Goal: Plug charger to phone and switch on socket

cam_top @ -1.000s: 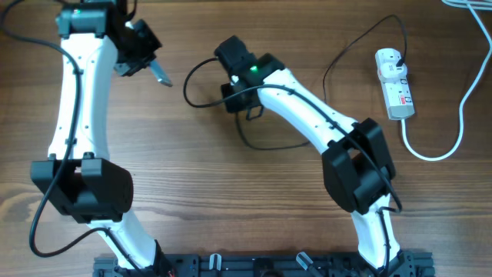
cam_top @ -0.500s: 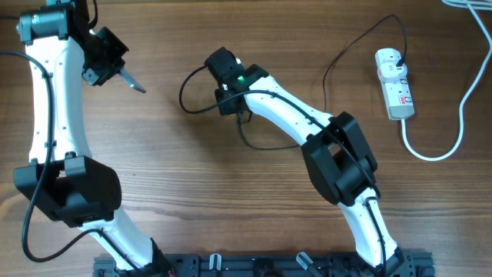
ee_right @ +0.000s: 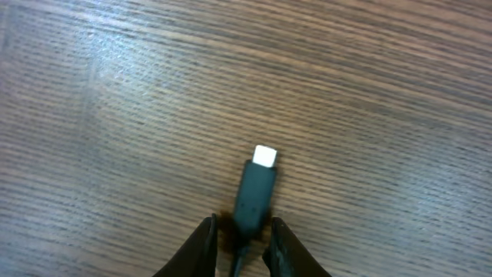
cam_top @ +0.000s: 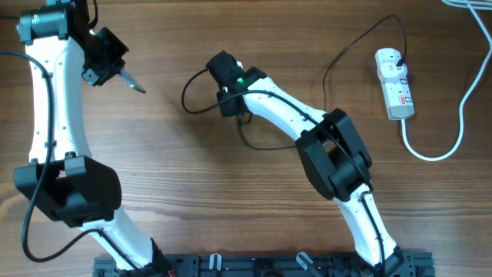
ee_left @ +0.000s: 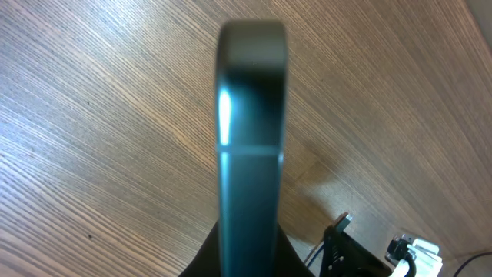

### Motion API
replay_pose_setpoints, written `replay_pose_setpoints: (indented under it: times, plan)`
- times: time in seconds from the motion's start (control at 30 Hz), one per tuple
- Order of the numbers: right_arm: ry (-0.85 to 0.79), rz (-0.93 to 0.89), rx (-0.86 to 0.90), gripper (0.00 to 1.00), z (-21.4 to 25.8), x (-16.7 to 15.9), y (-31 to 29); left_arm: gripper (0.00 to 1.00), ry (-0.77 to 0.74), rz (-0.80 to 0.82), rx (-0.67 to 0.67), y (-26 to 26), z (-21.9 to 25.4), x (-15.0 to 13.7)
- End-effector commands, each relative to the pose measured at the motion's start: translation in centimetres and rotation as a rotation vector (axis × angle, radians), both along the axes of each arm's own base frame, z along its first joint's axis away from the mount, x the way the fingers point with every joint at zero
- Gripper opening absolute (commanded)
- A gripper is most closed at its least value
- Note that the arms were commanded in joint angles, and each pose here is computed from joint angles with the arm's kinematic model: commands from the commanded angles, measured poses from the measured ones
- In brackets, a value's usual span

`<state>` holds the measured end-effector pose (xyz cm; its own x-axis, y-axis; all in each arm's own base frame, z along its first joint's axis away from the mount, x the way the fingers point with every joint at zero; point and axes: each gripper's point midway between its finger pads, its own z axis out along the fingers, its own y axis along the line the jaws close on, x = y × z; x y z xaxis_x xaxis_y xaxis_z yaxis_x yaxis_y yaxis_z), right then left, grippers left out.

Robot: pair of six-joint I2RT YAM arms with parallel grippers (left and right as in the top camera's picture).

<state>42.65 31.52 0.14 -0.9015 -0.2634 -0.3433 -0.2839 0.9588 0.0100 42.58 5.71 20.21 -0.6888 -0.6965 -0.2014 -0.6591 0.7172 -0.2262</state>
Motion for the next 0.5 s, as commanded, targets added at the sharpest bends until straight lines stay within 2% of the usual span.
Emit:
replay_pose_setpoints:
  times: [0.0, 0.23, 0.37, 0.47]
  plan:
    - [0.026, -0.013, -0.021, 0.19, -1.8, 0.2, -0.9, 0.04, -0.010, 0.008, 0.009, 0.1, 0.4, 0.1]
    - [0.082, -0.001, 0.058, 0.04, -1.9, -0.1, -0.3, 0.04, -0.010, 0.008, 0.009, 0.1, 0.4, 0.1]
    - [0.099, 0.018, 0.103, 0.04, -1.7, -0.4, 0.6, 0.04, -0.013, 0.004, 0.001, 0.0, 0.4, 0.2]
    - [0.105, 0.133, 0.209, 0.04, 1.2, -0.9, 2.8, 0.04, -0.100, -0.161, -0.097, -2.5, 1.2, 1.6]
